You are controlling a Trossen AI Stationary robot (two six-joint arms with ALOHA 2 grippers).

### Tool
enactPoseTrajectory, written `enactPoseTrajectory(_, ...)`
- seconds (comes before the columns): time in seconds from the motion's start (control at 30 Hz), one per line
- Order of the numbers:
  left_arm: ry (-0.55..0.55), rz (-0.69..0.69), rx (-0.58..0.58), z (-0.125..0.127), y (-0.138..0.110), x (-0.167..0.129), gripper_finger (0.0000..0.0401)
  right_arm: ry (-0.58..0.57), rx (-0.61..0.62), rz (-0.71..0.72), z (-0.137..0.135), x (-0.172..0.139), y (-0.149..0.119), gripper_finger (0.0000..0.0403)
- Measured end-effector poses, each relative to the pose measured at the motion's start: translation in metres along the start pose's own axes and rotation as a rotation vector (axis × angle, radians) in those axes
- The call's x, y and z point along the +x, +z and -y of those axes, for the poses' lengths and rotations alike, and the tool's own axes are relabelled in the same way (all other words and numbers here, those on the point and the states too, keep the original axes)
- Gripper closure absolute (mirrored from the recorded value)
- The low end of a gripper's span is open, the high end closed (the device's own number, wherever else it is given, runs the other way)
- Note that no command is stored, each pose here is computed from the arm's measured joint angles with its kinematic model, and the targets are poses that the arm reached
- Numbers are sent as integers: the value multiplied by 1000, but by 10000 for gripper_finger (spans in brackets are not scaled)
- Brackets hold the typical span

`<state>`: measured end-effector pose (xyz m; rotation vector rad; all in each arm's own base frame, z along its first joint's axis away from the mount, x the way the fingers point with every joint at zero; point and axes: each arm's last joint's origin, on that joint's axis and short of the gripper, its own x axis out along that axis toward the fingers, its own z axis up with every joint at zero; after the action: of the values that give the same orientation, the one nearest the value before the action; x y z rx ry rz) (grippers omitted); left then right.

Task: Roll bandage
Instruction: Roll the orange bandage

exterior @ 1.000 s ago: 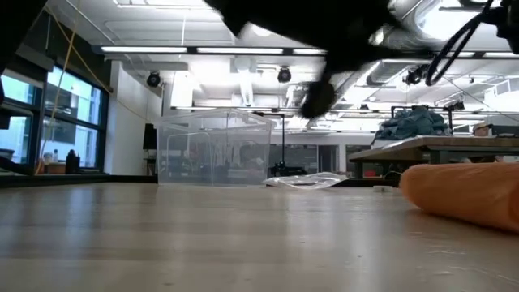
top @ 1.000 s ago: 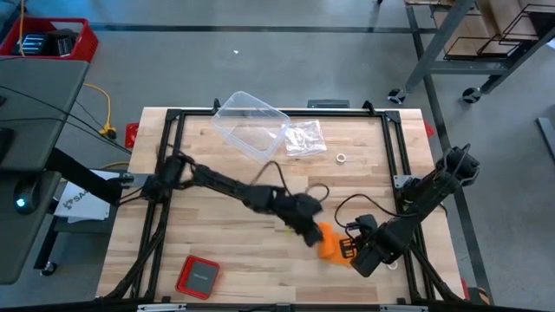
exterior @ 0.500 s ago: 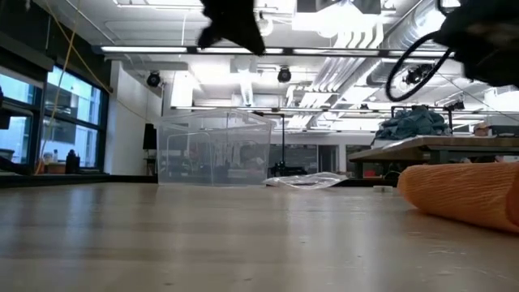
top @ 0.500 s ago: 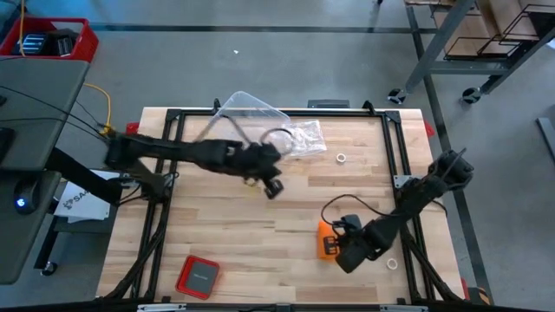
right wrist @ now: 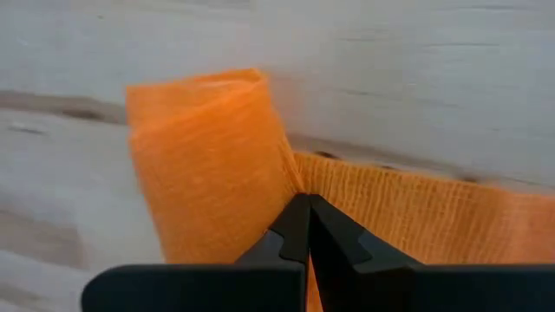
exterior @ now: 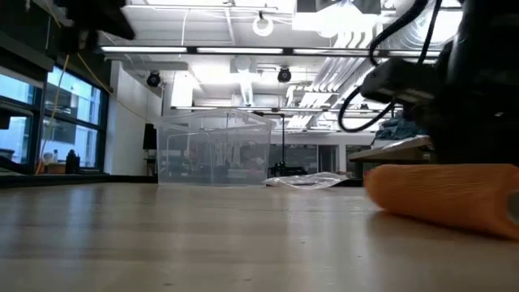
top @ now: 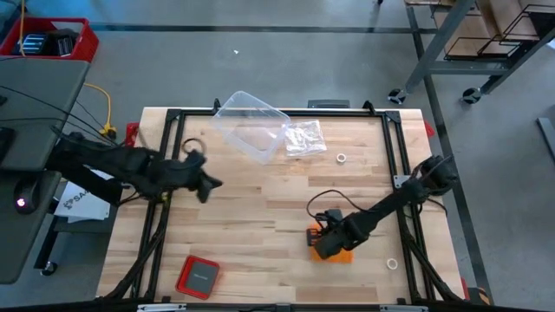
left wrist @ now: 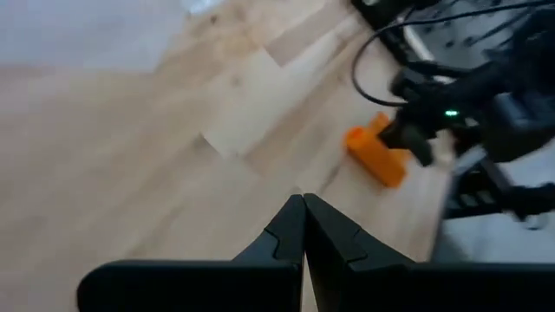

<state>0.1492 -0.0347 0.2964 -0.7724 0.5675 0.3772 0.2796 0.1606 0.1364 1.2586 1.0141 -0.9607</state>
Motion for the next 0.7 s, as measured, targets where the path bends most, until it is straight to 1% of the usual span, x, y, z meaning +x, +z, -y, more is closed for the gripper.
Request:
enactPoseTrajectory(0.1, -44, 12, -60, -12, -16, -10, 401, 98, 34, -9, -14, 5, 3, 403)
enactPoseTrajectory(0.2, -36, 31, -84, -21, -24, -17, 401, 122, 42, 9, -30, 13, 11, 403)
enactPoseTrajectory(0.33, -14, 32, -71, -28, -28, -23, 401, 196, 43, 11, -64, 22, 23, 403)
enactPoseTrajectory(0.47, -7, -12, -49, -34, -31, -27, 401, 237, 73, 50, -97, 34, 39, 403)
enactPoseTrajectory(0.53, -7, -26, -41, -36, -32, -29, 401, 268, 87, 88, -111, 34, 47, 403)
enactPoseTrajectory(0.6, -11, -31, -38, -38, -32, -31, 401, 267, 73, 122, -120, 30, 57, 403)
enactPoseTrajectory(0.7, -15, -29, -40, -38, -32, -32, 401, 184, -11, 178, -123, 13, 74, 403)
